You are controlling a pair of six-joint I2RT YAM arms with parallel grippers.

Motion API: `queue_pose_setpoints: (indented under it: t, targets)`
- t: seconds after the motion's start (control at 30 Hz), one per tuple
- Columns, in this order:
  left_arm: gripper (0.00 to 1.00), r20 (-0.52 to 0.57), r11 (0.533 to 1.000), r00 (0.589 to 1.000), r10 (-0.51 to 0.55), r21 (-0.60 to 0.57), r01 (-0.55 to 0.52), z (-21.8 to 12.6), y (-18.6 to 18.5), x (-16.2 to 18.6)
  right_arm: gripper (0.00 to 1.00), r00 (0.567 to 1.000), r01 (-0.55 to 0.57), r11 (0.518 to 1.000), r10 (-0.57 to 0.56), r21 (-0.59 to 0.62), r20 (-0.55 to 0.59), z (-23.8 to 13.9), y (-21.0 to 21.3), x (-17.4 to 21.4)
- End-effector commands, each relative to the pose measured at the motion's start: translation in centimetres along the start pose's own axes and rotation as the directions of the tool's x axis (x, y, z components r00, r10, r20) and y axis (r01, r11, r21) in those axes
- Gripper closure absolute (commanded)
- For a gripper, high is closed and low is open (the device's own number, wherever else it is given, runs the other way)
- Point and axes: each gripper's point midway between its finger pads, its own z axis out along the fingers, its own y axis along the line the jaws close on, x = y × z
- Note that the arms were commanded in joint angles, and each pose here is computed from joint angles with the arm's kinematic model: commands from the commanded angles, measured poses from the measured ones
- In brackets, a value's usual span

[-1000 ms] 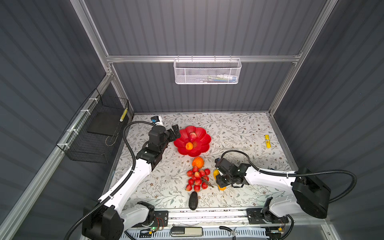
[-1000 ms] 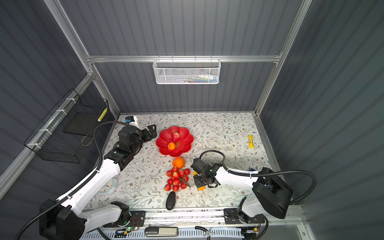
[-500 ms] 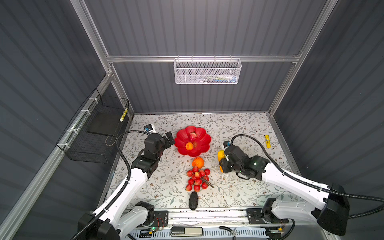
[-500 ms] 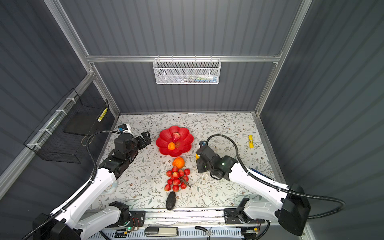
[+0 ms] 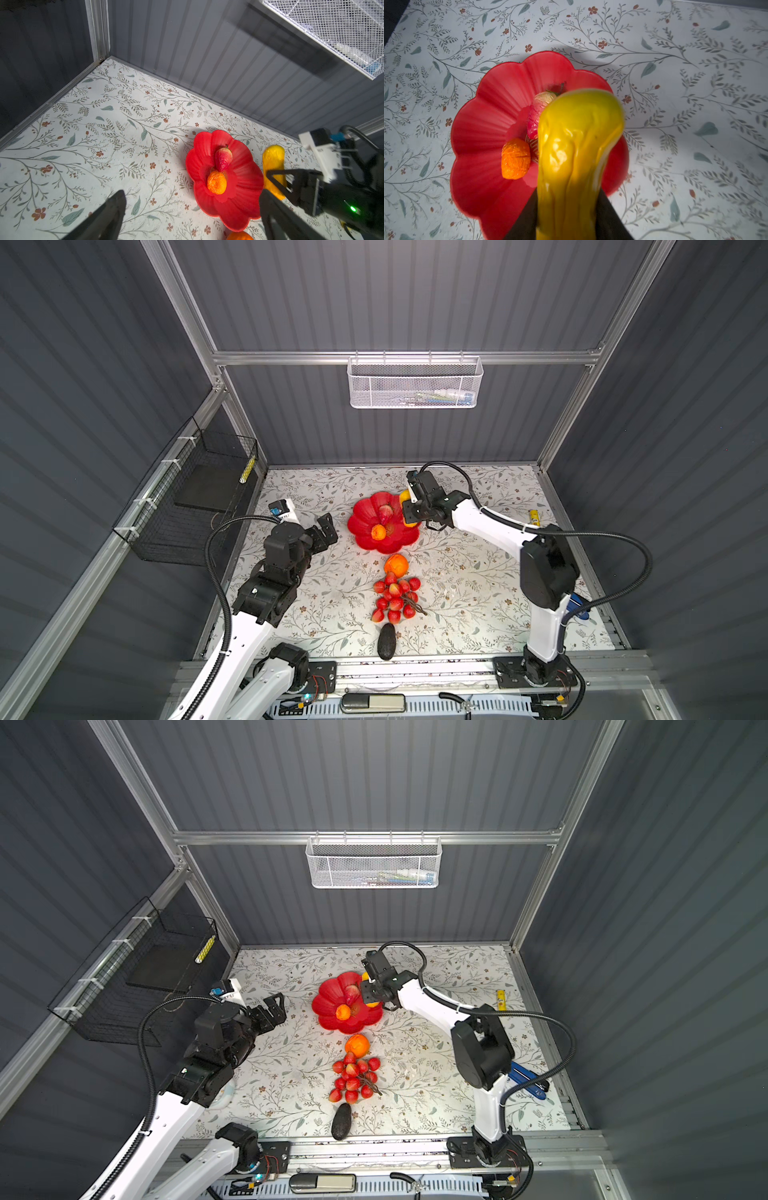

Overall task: Place and organize the fake fruits in the fruit bowl
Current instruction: 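Carry the yellow gourd with the right gripper and place it in the bowl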

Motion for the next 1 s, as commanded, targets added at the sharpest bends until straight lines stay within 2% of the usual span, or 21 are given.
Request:
queue_pose_setpoints:
  t: [0.0, 0.33, 0.47, 0.53, 0.73, 0.87, 0.97]
  targets:
    - [0.0, -0.075, 1.0, 0.997, 0.007, -0.004, -0.007, -0.6, 0.7, 2.0, 0.68, 1.0, -0.004, 1.0, 0.004, -0.018, -0.013, 1.2, 0.6, -0.7]
    - [0.0, -0.129, 1.0, 0.992, -0.001, 0.021, 0.004, -0.9, 0.6, 3.4, 0.64, 0.991, -0.079, 0.997, 0.078, -0.001, -0.112, 5.4, 0.3, 1.5]
    - [0.0, -0.151, 0.999, 0.989, -0.012, 0.037, 0.018, -1.0, 0.5, 4.0, 0.56, 0.985, -0.107, 0.994, 0.106, 0.0, -0.138, 6.1, 0.2, 2.6]
    - [0.0, -0.154, 0.999, 0.988, -0.016, 0.039, 0.022, -1.0, 0.5, 4.2, 0.49, 0.983, -0.115, 0.993, 0.114, 0.004, -0.145, 6.3, 0.2, 2.8]
    - [0.0, -0.172, 0.999, 0.985, -0.016, 0.04, 0.023, -0.9, 0.4, 4.5, 0.35, 0.983, -0.123, 0.992, 0.122, -0.003, -0.136, 6.1, 0.3, 2.5]
    - [0.0, -0.197, 0.998, 0.98, -0.029, 0.041, 0.038, -0.7, 0.4, 5.1, 0.31, 0.985, -0.126, 0.992, 0.124, -0.011, -0.123, 5.5, 0.4, 1.9]
    - [0.01, -0.26, 0.995, 0.965, -0.032, 0.085, 0.056, -0.4, -0.5, 6.5, 0.29, 0.991, -0.127, 0.99, 0.124, -0.061, -0.06, 3.1, 1.2, -0.1]
